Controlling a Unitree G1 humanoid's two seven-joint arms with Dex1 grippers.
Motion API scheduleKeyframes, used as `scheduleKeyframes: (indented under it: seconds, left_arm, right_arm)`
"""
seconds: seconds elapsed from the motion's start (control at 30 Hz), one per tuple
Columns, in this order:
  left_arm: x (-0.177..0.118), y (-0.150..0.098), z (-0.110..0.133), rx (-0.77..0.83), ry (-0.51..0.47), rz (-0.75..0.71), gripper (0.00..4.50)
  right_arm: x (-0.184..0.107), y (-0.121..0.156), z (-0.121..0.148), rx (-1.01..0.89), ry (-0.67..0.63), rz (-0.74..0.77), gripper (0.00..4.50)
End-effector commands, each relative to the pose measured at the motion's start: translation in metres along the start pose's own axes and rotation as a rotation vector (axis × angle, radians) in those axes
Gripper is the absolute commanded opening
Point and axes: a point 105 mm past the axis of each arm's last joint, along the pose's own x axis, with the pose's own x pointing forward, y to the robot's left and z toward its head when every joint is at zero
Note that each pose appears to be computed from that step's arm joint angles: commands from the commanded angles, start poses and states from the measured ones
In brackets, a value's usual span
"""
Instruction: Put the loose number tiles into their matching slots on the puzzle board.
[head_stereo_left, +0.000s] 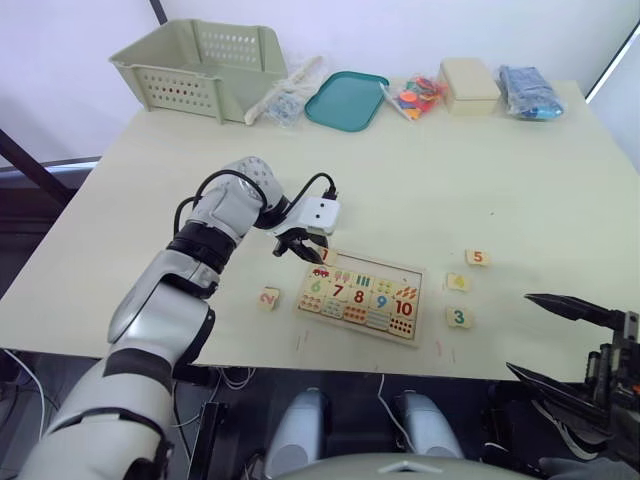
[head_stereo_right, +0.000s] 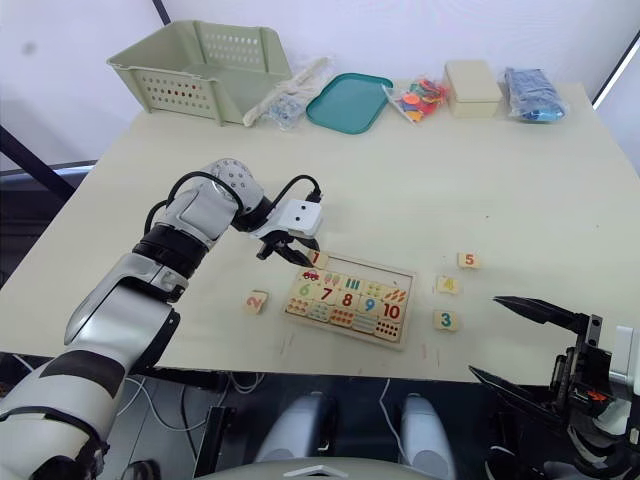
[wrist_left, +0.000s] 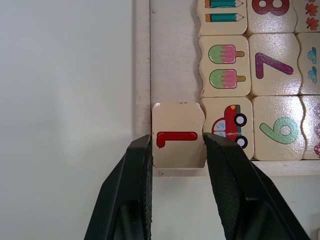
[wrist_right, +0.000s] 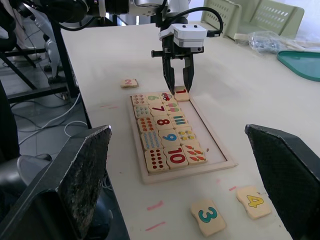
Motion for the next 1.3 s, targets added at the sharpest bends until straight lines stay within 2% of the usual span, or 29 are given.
scheduleKeyframes:
  seconds: [0.03,0.77,0.8,0.83,1.07,1.3]
  left_arm:
    - [-0.006,0.0,0.006,0.027,-0.009,0.001,1.63]
    - [-0.005,0.001,0.008,0.018,-0.015,0.004,1.63]
    - [-0.006,0.001,0.008,0.018,-0.015,0.005,2.17]
    - [-0.008,0.002,0.008,0.015,-0.019,0.012,2.4]
    - [-0.015,0.004,0.016,-0.01,-0.068,0.025,2.4]
    - [-0.05,0.008,0.019,-0.137,-0.195,0.06,2.4]
  right_arm:
    - [0.001,0.001,0.006,-0.027,-0.016,0.002,4.5]
    - [0.0,0.002,0.006,-0.015,-0.015,0.005,4.5]
    - [0.0,0.002,0.006,-0.014,-0.015,0.007,4.5]
    - [0.0,0.002,0.006,-0.013,-0.015,0.009,4.5]
    - [0.0,0.002,0.006,-0.016,-0.018,0.01,4.5]
    - [0.001,0.003,0.006,-0.016,-0.021,0.013,4.5]
